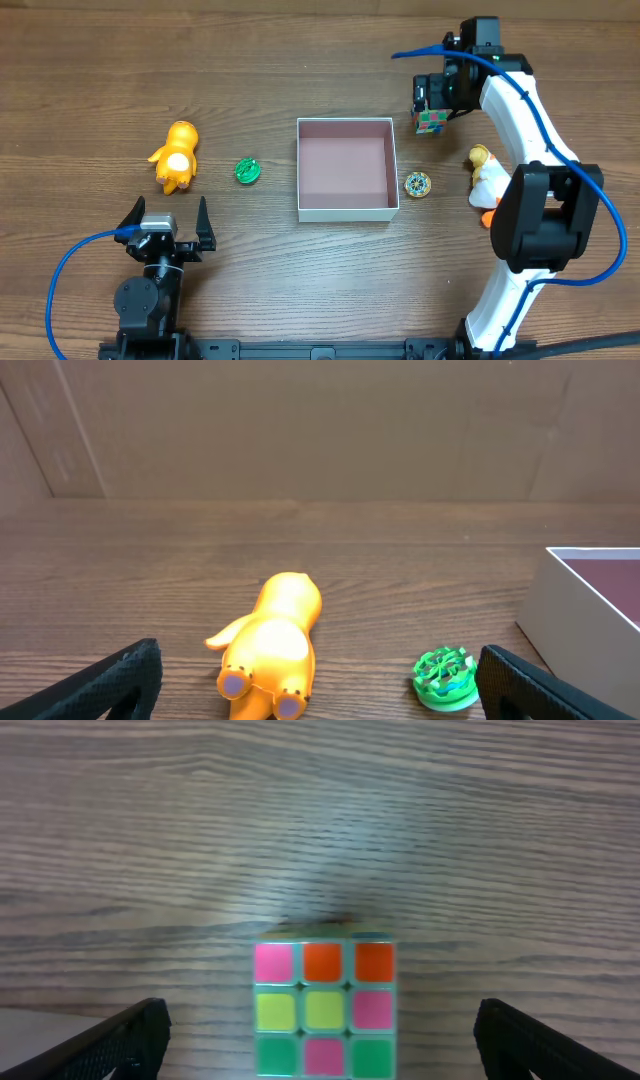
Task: Pack container
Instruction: 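Lower the right gripper onto the Rubik's cube and close on it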
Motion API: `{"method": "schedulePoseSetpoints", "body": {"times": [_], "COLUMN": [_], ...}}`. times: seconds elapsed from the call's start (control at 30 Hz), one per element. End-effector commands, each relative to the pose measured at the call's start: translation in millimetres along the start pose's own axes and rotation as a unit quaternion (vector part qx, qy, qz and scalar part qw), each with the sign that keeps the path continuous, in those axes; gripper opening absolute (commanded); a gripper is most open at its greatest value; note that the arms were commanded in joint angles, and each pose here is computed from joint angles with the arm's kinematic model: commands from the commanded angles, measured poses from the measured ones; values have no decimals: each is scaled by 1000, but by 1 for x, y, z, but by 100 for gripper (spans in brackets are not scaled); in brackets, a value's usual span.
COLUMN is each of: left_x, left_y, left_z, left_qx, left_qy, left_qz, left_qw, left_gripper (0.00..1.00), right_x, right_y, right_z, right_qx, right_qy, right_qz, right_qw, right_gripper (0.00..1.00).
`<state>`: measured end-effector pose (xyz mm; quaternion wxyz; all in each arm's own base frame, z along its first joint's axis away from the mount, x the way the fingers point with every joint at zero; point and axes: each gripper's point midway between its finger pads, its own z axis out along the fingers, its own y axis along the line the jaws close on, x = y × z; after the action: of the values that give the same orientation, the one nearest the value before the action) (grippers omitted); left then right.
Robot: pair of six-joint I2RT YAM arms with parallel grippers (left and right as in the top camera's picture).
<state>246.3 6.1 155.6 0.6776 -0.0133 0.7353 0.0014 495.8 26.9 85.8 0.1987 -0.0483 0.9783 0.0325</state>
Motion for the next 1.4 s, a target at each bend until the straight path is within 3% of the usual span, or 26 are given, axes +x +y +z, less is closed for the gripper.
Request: {"method": "schedulePoseSetpoints", "body": {"times": [0.0,0.3,1.37], "left_x": [0,0,0], "left_y": [2,2,2], "left_z": [0,0,0], "left_qx": [-6,-6,-6], "left_qy": [-1,-1,-1], "left_qz": [11,11,11], "left_qw": [1000,1000,1000], "left_gripper": [100,100,100], "right_x": [7,24,37], "right_y": [4,2,1], "right_z": [13,32,54], "right_qx": [0,-1,-2], "right_qy": [15,51,77], "right_qz": [-14,-17,-16], "right_qw": [1000,999,997], "right_gripper": [100,100,100]}}
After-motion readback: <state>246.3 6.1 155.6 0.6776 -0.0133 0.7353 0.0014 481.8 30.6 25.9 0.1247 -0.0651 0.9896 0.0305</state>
